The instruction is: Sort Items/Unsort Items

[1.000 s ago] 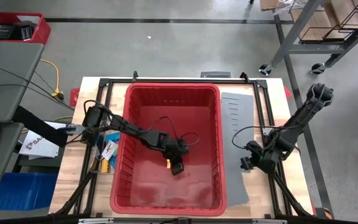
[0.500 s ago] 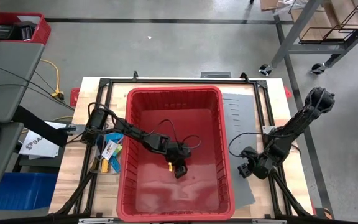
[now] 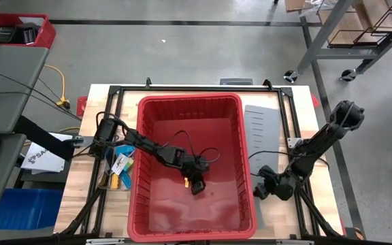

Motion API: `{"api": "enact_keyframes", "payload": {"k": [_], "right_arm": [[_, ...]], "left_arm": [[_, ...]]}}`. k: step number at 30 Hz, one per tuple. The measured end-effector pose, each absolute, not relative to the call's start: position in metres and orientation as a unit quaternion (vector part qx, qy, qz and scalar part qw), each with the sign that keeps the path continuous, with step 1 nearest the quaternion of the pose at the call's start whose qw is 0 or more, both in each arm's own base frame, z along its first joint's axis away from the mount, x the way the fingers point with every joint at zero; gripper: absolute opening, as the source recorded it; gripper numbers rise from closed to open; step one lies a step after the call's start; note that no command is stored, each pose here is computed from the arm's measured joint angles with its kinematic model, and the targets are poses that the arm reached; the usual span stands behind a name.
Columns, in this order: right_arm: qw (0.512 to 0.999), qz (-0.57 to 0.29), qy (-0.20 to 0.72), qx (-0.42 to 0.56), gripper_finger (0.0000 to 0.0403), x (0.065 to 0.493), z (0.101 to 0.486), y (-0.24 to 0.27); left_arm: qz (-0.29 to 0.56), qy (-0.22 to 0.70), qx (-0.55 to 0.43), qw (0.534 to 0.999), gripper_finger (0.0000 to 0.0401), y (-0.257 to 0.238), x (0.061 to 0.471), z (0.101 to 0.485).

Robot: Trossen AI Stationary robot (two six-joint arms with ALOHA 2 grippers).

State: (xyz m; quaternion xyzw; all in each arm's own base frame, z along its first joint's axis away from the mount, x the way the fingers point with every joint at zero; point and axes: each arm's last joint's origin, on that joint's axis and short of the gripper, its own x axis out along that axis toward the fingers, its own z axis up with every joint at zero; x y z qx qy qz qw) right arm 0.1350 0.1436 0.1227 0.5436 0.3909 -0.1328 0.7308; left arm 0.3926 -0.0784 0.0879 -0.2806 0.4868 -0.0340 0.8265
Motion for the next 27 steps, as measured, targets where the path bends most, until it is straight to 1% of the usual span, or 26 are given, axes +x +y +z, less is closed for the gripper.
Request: {"api": "enact_keyframes", "payload": {"k": [3,7,10,11,17,20,24,27], "right_arm": [[0.744,-0.133,0.363,0.545,0.0140,0.136,0.124,0.144],[0.759,-0.145,0.338,0.537,0.0071,0.137,0.124,0.142],[0.761,-0.150,0.332,0.537,0.0023,0.138,0.123,0.141],[0.760,-0.149,0.330,0.539,0.0014,0.139,0.124,0.141],[0.764,-0.136,0.321,0.543,0.0006,0.147,0.125,0.140],[0.761,-0.133,0.323,0.547,0.0004,0.148,0.126,0.140],[0.751,-0.118,0.333,0.559,0.0002,0.147,0.131,0.142],[0.746,-0.100,0.332,0.569,0.0001,0.145,0.139,0.143]], "left_arm": [[-0.031,0.486,-0.278,0.828,0.0000,-0.080,0.392,0.088],[-0.027,0.483,-0.275,0.831,0.0000,-0.080,0.393,0.088],[-0.027,0.482,-0.275,0.831,0.0000,-0.080,0.393,0.089],[-0.027,0.482,-0.275,0.832,0.0000,-0.080,0.393,0.089],[-0.035,0.465,-0.280,0.839,0.0000,-0.080,0.396,0.091],[-0.056,0.450,-0.286,0.844,0.0006,-0.080,0.401,0.097],[-0.090,0.445,-0.265,0.851,0.0026,-0.080,0.405,0.120],[-0.095,0.451,-0.252,0.851,0.0050,-0.078,0.399,0.136]]}}
